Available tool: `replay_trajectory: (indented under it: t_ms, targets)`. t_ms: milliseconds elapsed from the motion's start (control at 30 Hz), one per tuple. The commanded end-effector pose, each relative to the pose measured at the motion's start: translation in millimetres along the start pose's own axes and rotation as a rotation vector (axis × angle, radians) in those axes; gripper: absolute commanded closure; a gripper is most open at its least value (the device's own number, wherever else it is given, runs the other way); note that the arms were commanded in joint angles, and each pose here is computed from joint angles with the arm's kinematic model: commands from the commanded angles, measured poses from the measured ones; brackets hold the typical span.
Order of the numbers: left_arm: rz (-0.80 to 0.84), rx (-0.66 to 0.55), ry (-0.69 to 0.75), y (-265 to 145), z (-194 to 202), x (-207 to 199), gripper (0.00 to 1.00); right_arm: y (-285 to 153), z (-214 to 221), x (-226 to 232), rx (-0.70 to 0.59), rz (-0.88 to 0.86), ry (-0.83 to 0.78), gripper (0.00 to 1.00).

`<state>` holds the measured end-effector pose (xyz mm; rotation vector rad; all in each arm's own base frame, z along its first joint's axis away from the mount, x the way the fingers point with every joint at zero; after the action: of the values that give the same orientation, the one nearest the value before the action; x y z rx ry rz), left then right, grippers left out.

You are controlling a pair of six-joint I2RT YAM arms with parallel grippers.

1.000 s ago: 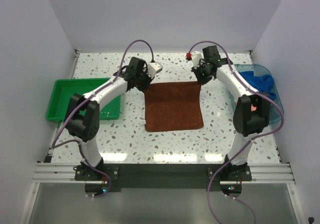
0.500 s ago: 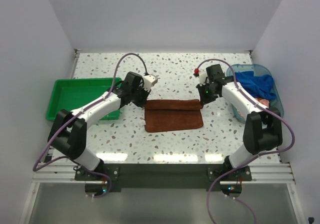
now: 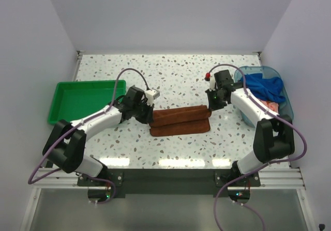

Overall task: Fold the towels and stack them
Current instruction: Fold the towel

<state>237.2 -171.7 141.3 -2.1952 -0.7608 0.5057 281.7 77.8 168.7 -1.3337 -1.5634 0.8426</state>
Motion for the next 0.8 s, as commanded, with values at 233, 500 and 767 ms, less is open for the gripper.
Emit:
replay_trajectory:
  t_ms: [233,500,767]
  targets:
    - [-0.004,0.040,-0.059,11,15,-1,1.00,-3,10,-9,-0.036,0.053,0.067,1.00]
    - [-0.029,0.057,-0.042,11,13,3,1.00,-3,20,-8,-0.016,0.031,0.088,1.00]
    - [-0.002,0.087,-0.054,21,19,3,1.00,13,31,-8,0.041,0.011,0.125,1.00]
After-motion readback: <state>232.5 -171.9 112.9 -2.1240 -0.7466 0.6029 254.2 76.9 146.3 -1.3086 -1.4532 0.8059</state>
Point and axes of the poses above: each gripper's point midway between its finger pads, its own y axis out along the fingers, its own x axis along the line the jaws close on, z = x × y, the point moved 9 cm from there along -y, back along the fingers, and after that the axes turned 15 degrees about y, right-handed, at the moved point
